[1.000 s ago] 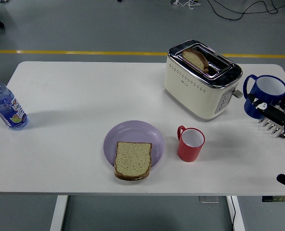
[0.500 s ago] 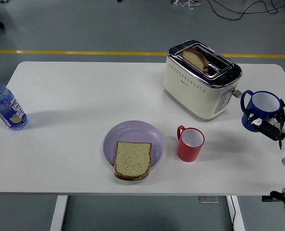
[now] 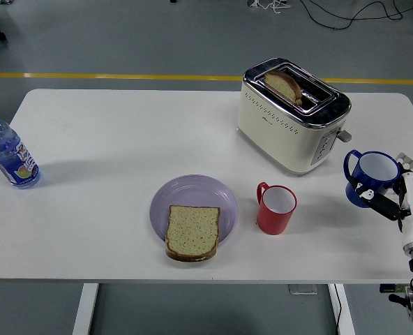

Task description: Pick up the cup,pour liquid into bread,place the cup on the desk

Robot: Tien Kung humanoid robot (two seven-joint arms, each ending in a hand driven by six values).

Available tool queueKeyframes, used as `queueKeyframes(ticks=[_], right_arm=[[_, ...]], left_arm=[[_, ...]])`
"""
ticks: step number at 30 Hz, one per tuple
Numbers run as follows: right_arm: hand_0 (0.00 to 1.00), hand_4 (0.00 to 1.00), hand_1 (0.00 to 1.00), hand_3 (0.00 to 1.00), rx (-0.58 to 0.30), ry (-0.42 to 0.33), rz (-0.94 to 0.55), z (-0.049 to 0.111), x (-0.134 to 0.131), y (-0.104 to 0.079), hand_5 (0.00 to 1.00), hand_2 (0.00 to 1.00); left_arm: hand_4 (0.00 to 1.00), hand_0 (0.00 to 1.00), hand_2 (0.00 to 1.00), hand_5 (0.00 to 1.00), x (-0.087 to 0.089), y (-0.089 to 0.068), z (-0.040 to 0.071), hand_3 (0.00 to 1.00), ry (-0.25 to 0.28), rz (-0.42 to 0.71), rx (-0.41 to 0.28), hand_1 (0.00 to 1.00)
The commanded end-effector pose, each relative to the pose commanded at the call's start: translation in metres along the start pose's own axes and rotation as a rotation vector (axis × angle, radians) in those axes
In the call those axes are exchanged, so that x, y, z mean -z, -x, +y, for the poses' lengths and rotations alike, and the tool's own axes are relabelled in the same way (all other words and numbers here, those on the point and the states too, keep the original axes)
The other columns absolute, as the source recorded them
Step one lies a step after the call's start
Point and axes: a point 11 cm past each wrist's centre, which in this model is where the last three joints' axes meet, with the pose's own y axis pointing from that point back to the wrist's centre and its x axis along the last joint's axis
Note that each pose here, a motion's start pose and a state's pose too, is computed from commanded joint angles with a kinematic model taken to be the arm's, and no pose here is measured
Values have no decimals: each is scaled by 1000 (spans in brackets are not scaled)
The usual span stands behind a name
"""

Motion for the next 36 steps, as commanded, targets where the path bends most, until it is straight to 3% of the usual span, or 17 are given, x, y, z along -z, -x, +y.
queueKeyframes(ticks=[11, 36], right_arm=[[504, 652, 419, 561, 33, 51, 17, 5, -24, 10, 2, 535], [521, 636, 431, 561, 98, 128, 49, -1, -49, 33, 2, 547]], left_arm=[[397, 669, 739, 998, -1, 1, 0, 633, 2, -1, 0, 736], [397, 669, 740, 998, -2, 2, 0, 632, 7, -6, 4, 737]])
